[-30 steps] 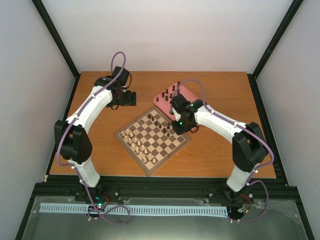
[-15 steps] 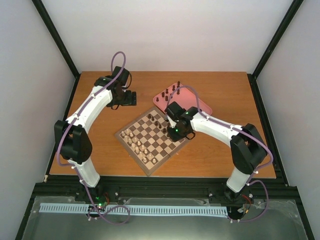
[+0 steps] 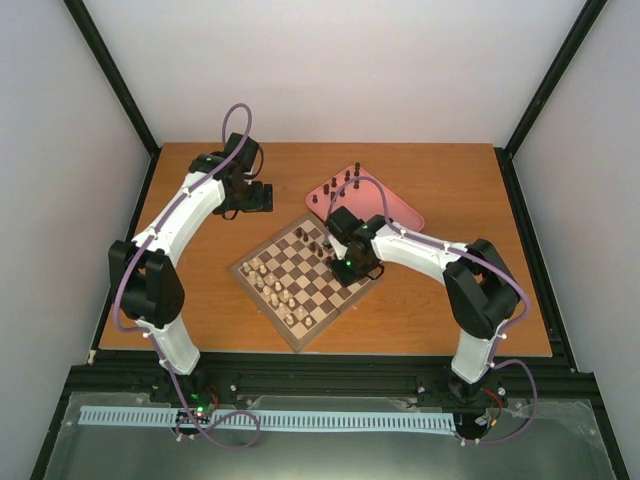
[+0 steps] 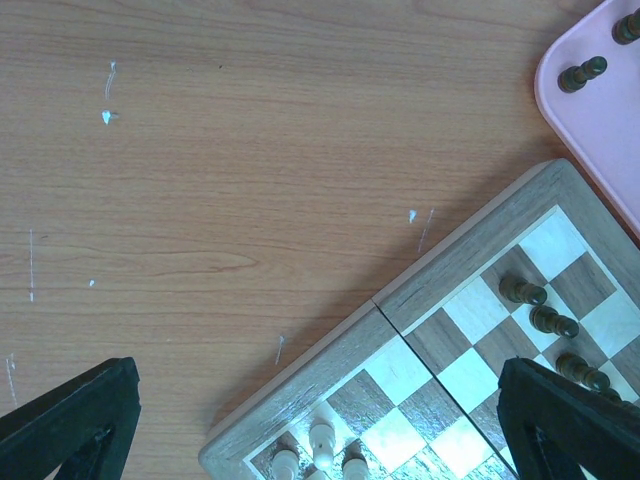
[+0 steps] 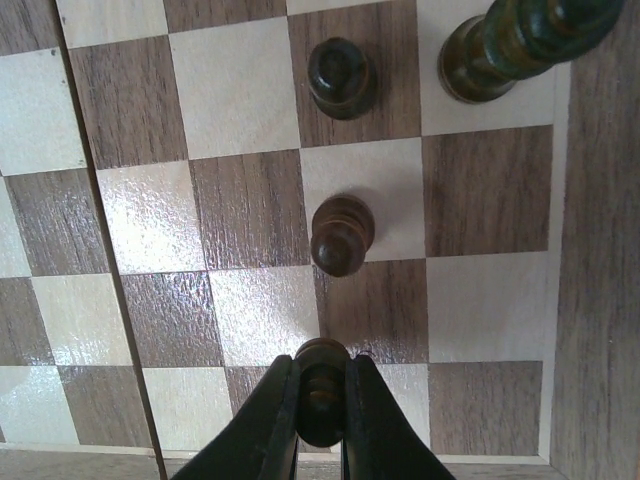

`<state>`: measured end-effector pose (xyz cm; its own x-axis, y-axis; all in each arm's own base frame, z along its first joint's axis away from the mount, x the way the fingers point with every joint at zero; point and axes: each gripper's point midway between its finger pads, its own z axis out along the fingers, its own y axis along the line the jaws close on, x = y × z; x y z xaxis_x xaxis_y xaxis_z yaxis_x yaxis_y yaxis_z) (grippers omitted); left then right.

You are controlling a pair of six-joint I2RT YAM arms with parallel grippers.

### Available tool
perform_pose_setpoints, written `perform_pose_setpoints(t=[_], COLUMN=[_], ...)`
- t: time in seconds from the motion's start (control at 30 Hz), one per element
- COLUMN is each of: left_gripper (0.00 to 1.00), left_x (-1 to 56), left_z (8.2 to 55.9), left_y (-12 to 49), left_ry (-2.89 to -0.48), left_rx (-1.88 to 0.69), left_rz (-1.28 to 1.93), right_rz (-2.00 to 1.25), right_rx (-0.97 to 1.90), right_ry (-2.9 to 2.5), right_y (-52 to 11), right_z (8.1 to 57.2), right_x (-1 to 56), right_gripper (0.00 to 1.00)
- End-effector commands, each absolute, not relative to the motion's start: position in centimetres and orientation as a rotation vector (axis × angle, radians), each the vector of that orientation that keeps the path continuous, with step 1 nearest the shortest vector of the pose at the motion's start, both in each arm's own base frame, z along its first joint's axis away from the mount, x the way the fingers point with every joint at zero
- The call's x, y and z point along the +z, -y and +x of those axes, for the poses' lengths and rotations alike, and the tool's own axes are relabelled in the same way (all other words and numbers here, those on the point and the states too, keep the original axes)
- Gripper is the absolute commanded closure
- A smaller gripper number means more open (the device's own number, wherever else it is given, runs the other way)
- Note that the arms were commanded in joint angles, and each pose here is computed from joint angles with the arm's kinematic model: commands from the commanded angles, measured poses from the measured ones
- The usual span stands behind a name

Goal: Set up the chess pieces on the board
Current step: Place the chess piece on the chessboard.

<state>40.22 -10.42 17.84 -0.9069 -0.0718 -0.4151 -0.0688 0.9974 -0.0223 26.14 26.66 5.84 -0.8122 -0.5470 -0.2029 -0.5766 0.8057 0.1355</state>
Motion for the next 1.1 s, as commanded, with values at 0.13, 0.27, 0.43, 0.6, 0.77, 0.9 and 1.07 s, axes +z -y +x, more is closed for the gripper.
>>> perform_pose_setpoints(t=[0.13, 0.27, 0.43, 0.6, 0.77, 0.9, 1.07], left_gripper=[0.00, 0.00, 0.00, 0.00, 0.00, 0.00, 0.00], left_x=[19.0, 19.1, 19.1, 18.9, 18.8, 18.9, 19.0], left_z=[40.4, 40.4, 40.4, 40.3, 40.3, 40.4, 40.3], left_y=[10.0, 10.0, 10.0, 10.0, 10.1, 10.1, 10.0], left_ry=[-2.676, -2.674, -2.676, -2.680, -2.681, -2.681, -2.679], left_rx=[-0.004, -0.003, -0.002, -0.001, -0.009, -0.011, -0.007], left_rz=[-0.090, -0.092, -0.090, -0.089, -0.093, -0.092, -0.090], right_rz=[-0.921, -0.918, -0.908, -0.906, -0.896, -0.894, -0.882], right_rx=[0.284, 0.263, 0.233, 0.221, 0.209, 0.206, 0.196], right_ry=[-2.822, -2.826, -2.838, -2.847, -2.850, -2.849, -2.841], right_y=[-27.6, -27.6, -27.3, -27.0, -26.9, -26.9, -26.8], right_z=[26.7, 27.0, 27.2, 27.1, 27.1, 27.2, 27.4], right_x=[5.8, 5.6, 5.3, 5.1, 5.0, 4.9, 5.2], right_gripper=[0.93, 0.93, 0.93, 0.92, 0.88, 0.80, 0.73])
